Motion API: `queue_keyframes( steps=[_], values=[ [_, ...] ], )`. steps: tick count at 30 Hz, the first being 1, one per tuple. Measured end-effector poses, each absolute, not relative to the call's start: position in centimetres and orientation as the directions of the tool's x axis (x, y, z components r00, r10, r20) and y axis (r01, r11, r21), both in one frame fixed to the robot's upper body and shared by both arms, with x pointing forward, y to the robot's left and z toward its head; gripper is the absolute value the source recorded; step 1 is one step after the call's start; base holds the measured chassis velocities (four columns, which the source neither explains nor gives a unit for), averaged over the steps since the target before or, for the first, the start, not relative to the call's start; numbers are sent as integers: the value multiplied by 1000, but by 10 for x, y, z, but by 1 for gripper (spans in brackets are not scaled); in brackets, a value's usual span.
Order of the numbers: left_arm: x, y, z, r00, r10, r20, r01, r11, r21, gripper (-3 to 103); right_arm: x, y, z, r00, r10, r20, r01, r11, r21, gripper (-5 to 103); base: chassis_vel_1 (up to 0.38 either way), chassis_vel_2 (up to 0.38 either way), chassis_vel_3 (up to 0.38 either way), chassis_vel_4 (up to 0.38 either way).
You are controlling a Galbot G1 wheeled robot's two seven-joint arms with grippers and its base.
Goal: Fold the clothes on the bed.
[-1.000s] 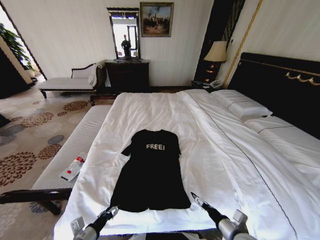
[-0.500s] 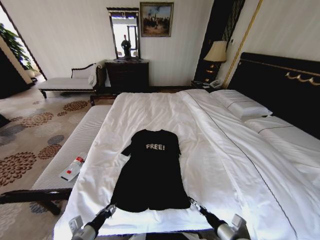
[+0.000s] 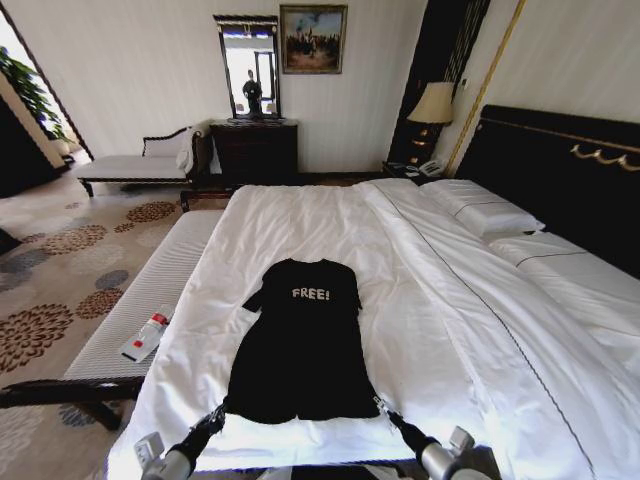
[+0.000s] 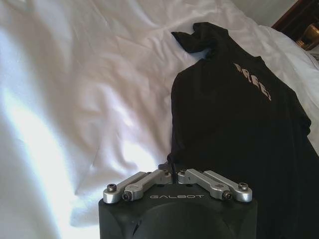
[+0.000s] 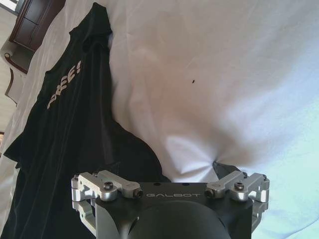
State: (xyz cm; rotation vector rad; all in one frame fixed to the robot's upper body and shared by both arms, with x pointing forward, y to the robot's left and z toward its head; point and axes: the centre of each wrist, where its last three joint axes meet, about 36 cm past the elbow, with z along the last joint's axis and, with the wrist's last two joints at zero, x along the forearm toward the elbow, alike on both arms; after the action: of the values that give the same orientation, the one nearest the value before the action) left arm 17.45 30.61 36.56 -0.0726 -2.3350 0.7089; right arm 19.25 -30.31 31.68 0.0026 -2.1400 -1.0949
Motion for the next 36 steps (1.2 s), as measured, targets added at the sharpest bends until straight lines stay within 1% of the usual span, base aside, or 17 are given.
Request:
queue_keyframes(
  steps=[3, 5, 6, 10, 12, 13, 14, 18, 19, 21, 24, 25, 27, 29, 31, 32, 36],
  values=[
    [174, 305, 366, -763, 237, 601, -137, 850, -509, 1, 193, -302, 316, -742, -312, 593, 307, 627, 715, 101, 0, 0, 0, 0],
    [174, 305, 366, -764, 234, 601, -139, 850, -508, 1, 192, -298, 319, -744, -323, 584, 300, 621, 725, 93, 0, 0, 0, 0],
    [174, 305, 366, -764, 234, 601, -139, 850, -508, 1, 192, -298, 319, -744, -323, 584, 300, 621, 725, 93, 0, 0, 0, 0],
    [174, 307, 366, -765, 227, 602, -144, 852, -504, 1, 191, -293, 323, -747, -334, 575, 291, 614, 734, 71, 0, 0, 0, 0],
    [174, 307, 366, -766, 225, 602, -145, 852, -503, 1, 191, -293, 323, -747, -335, 575, 290, 614, 734, 71, 0, 0, 0, 0],
    [174, 308, 365, -766, 223, 602, -147, 852, -503, 1, 190, -293, 325, -747, -336, 574, 288, 614, 734, 66, 0, 0, 0, 0],
    [174, 308, 365, -766, 223, 602, -147, 852, -503, 1, 190, -293, 325, -747, -336, 574, 288, 614, 734, 66, 0, 0, 0, 0],
    [174, 310, 364, -767, 217, 604, -155, 851, -502, 1, 186, -290, 329, -744, -337, 578, 284, 623, 729, 44, 0, 0, 0, 0],
    [174, 310, 364, -767, 217, 604, -155, 851, -502, 1, 186, -290, 329, -744, -337, 578, 284, 623, 729, 44, 0, 0, 0, 0],
    [175, 311, 363, -767, 216, 605, -156, 851, -502, 1, 183, -288, 328, -737, -338, 585, 286, 629, 723, 38, 0, 0, 0, 0],
    [175, 311, 363, -768, 215, 603, -158, 849, -504, 1, 178, -284, 328, -731, -340, 591, 287, 634, 719, 23, 0, 0, 0, 0],
    [175, 311, 363, -768, 215, 603, -158, 849, -504, 1, 178, -284, 328, -731, -340, 591, 287, 634, 719, 23, 0, 0, 0, 0],
    [175, 312, 363, -769, 214, 602, -158, 849, -504, 1, 178, -283, 329, -733, -341, 589, 283, 634, 719, 12, 0, 0, 0, 0],
    [175, 312, 363, -770, 214, 602, -158, 849, -504, 1, 179, -283, 330, -734, -341, 588, 281, 635, 720, 12, 0, 0, 0, 0],
    [174, 312, 363, -770, 212, 601, -159, 849, -504, 1, 179, -284, 332, -737, -340, 585, 277, 637, 719, 2, 0, 0, 0, 0],
    [174, 312, 363, -771, 211, 601, -160, 849, -503, 1, 179, -285, 333, -738, -339, 584, 275, 638, 719, 1, 0, 0, 0, 0],
    [173, 313, 363, -772, 208, 601, -160, 850, -501, 1, 179, -285, 336, -741, -334, 582, 271, 645, 715, 1, 0, 0, 0, 0]
  ],
)
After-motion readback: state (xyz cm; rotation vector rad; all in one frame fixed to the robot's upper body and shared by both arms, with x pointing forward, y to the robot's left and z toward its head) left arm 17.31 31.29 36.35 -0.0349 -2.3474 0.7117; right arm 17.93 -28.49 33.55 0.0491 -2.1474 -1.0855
